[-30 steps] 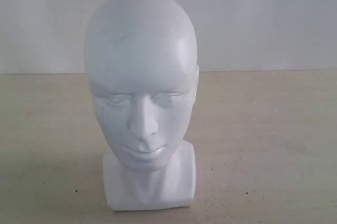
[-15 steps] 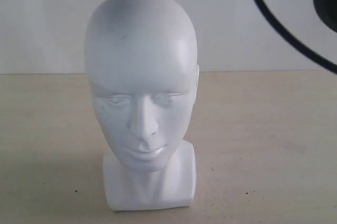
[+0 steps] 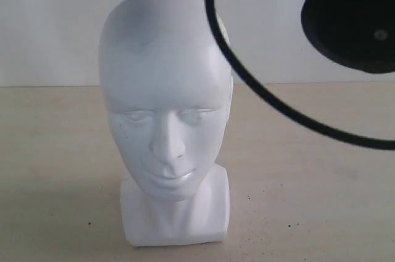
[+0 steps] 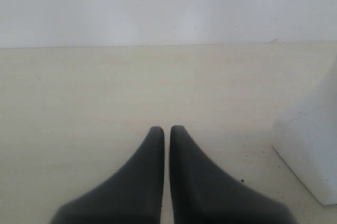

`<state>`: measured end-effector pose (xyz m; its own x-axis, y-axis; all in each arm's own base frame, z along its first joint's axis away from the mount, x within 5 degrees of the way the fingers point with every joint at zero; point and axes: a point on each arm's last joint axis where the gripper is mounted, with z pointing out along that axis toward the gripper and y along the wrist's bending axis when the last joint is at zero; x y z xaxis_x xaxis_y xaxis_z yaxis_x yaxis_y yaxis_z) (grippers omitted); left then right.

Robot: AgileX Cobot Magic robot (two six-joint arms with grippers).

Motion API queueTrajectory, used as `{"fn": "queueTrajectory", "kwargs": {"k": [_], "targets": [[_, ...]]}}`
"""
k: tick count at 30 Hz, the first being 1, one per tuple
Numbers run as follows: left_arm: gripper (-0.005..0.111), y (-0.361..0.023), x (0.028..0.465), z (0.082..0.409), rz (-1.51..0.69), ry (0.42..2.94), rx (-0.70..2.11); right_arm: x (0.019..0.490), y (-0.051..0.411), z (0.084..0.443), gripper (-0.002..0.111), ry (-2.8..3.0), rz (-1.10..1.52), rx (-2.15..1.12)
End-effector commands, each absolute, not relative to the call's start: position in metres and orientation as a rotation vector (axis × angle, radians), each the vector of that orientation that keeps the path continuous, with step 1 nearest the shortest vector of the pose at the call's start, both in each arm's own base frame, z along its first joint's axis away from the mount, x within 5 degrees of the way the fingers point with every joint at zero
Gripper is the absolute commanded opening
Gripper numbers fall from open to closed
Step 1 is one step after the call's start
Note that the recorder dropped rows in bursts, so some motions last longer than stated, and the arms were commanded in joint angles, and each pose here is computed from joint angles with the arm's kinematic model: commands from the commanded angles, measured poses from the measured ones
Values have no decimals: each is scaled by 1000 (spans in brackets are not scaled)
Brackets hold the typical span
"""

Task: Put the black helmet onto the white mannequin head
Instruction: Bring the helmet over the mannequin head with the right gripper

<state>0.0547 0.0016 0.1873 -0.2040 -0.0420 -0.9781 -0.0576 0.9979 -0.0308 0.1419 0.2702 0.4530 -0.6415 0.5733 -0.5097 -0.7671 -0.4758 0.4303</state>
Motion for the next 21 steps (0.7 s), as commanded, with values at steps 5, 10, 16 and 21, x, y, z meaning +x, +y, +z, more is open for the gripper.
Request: {"fn": "queueTrajectory", "kwargs": {"k": [5, 10, 16, 21], "targets": [[5, 1, 55, 187, -1, 1774, -83, 131, 246, 438, 0, 758, 2050, -352], [5, 1, 55, 187, -1, 1774, -83, 122, 226, 427, 0, 759, 1951, -322], [5, 1, 55, 187, -1, 1774, -83, 122, 220, 413, 0, 806, 1933, -288], [5, 1, 55, 187, -1, 1774, -83, 122, 220, 406, 0, 825, 1902, -295]]}}
